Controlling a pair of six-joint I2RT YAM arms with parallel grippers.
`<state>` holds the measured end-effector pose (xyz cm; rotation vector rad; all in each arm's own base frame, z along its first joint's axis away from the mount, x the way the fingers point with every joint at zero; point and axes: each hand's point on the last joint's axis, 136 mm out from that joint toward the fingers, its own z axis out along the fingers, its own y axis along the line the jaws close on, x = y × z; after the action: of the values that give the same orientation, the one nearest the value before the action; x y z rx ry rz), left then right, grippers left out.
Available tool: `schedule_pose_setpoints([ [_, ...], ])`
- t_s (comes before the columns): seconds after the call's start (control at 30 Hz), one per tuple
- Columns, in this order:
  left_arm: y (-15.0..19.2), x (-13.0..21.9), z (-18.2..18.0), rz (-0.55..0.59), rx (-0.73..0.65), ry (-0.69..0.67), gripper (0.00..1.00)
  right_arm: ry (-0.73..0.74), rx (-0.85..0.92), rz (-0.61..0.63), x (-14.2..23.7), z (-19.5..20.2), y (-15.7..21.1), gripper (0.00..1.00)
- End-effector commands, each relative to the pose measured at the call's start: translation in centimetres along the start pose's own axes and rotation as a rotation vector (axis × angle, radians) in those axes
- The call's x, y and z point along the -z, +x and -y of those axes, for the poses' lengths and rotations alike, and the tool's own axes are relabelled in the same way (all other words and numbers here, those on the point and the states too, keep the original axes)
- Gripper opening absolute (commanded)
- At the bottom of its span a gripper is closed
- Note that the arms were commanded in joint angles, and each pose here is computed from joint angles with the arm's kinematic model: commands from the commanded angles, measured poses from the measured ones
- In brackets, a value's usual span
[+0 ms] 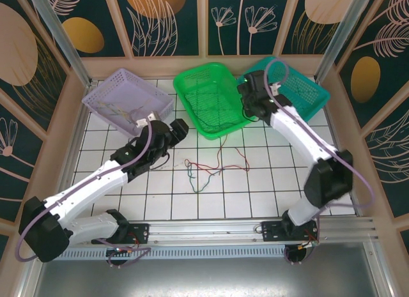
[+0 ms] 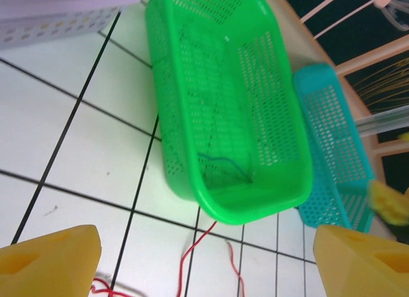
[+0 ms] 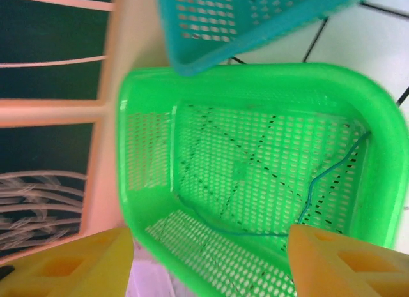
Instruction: Untangle the cables
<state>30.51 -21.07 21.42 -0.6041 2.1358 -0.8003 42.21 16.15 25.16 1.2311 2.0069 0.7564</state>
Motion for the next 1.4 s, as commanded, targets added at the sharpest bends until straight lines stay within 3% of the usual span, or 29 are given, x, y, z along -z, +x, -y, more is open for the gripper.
schedule_pose_setpoints([
  [0.0,2.0,-0.9,-0.8,-0.035,0.014,-0.013,0.85,-0.012,0.138,0.031,3.6,1.9,-0.9,0.63],
  [0.1,3.9,-1.6,-1.8,-0.076,0.014,-0.032,0.83,-0.012,0.222,-0.002,5.4,5.0,-0.3,0.58],
  [0.2,5.9,-2.1,-2.8,-0.117,0.009,-0.055,0.79,0.031,0.262,-0.125,5.8,9.8,2.1,0.56],
  [0.33,8.5,-2.4,-3.6,-0.160,0.002,-0.065,0.74,0.105,0.136,-0.361,5.7,17.1,7.5,0.53],
  [0.47,11.1,-2.5,-3.2,-0.203,-0.011,-0.056,0.69,0.104,-0.048,-0.521,5.0,20.6,11.9,0.57],
  [0.7,13.6,-2.4,-1.5,-0.233,-0.043,-0.033,0.67,0.259,-0.160,-0.528,3.0,24.1,12.8,0.64],
  [0.83,14.0,-2.3,-0.8,-0.237,-0.054,-0.021,0.66,0.268,-0.248,-0.498,1.9,25.1,12.4,0.65],
  [1.03,13.6,-1.8,0.0,-0.229,-0.062,-0.002,0.65,0.322,-0.265,-0.456,0.4,26.3,11.3,0.44],
  [1.23,12.5,-1.1,1.2,-0.202,-0.066,0.029,0.65,0.253,-0.195,-0.385,0.4,24.3,9.2,0.00],
  [1.37,11.9,-0.8,2.9,-0.188,-0.086,0.074,0.66,0.153,-0.056,-0.313,1.6,20.4,6.8,0.00],
])
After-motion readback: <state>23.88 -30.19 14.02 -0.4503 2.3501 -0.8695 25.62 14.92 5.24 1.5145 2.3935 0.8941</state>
